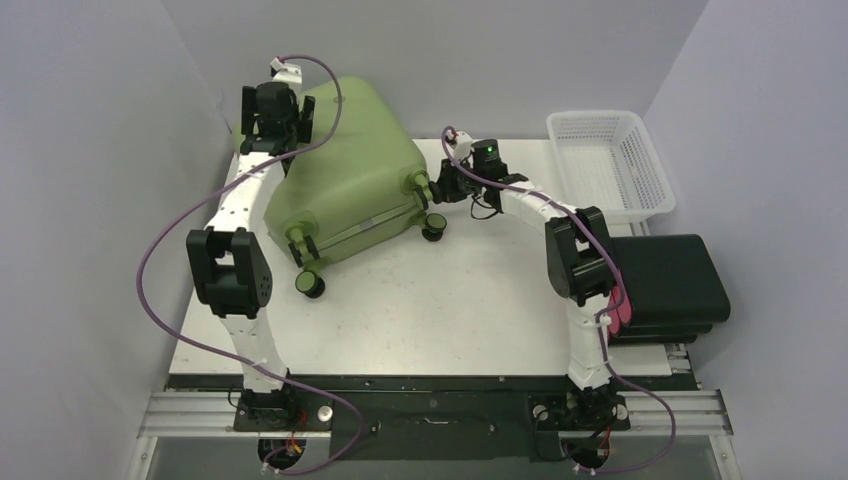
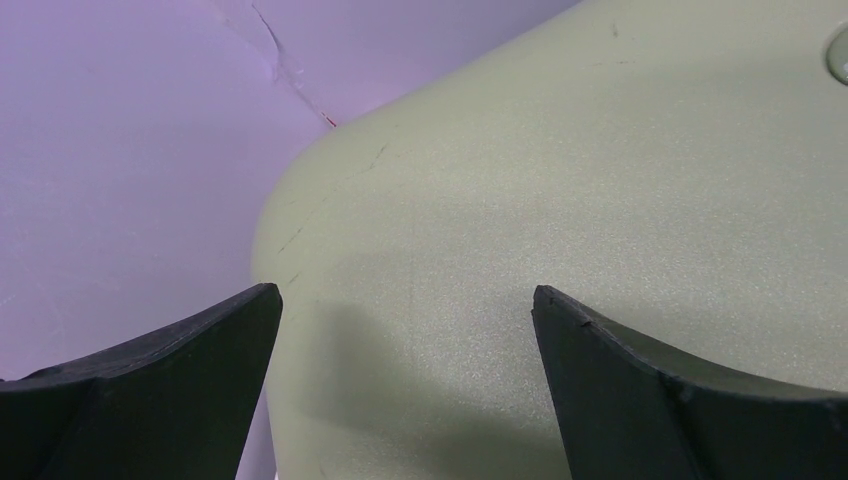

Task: Open, take out, and arrange the luggage
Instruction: Unzip the luggage at the center of the board.

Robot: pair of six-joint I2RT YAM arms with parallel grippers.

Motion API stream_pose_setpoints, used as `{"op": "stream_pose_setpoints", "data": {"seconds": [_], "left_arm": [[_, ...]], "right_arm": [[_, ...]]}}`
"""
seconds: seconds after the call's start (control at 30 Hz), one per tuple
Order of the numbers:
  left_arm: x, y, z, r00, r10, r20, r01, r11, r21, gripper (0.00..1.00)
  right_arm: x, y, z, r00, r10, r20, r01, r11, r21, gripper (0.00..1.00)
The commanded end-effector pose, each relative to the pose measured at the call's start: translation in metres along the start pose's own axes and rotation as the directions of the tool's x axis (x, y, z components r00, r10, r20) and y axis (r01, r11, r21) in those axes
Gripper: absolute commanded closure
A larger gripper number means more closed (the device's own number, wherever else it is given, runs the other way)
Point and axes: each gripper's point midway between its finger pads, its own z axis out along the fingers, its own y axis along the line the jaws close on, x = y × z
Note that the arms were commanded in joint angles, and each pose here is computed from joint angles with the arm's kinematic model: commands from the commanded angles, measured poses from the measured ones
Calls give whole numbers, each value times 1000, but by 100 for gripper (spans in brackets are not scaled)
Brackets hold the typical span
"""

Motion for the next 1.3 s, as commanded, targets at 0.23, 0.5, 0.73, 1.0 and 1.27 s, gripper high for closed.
{"op": "stream_pose_setpoints", "data": {"seconds": [0.23,0.5,0.73,1.0,1.27], "left_arm": [[105,-70,8,892,335,-302,-259,929,266,4],[-4,-201,-99,886,436,154,-429,652,624,4],[5,-298,-231,719,446,533,-663,210,719,4],[44,-326,-243,654,463,599,-682,18,731,4],[83,-313,-207,550,659,513,-682,-1,732,1]], "right_arm": [[-12,59,8,969,-202,144,212,976,-54,100],[-19,57,8,980,-113,166,129,988,-90,100],[-27,44,2,982,-6,187,35,987,-156,100],[-39,31,0,973,105,204,-57,972,-228,100],[-43,20,-5,972,119,202,-73,972,-222,100]]}}
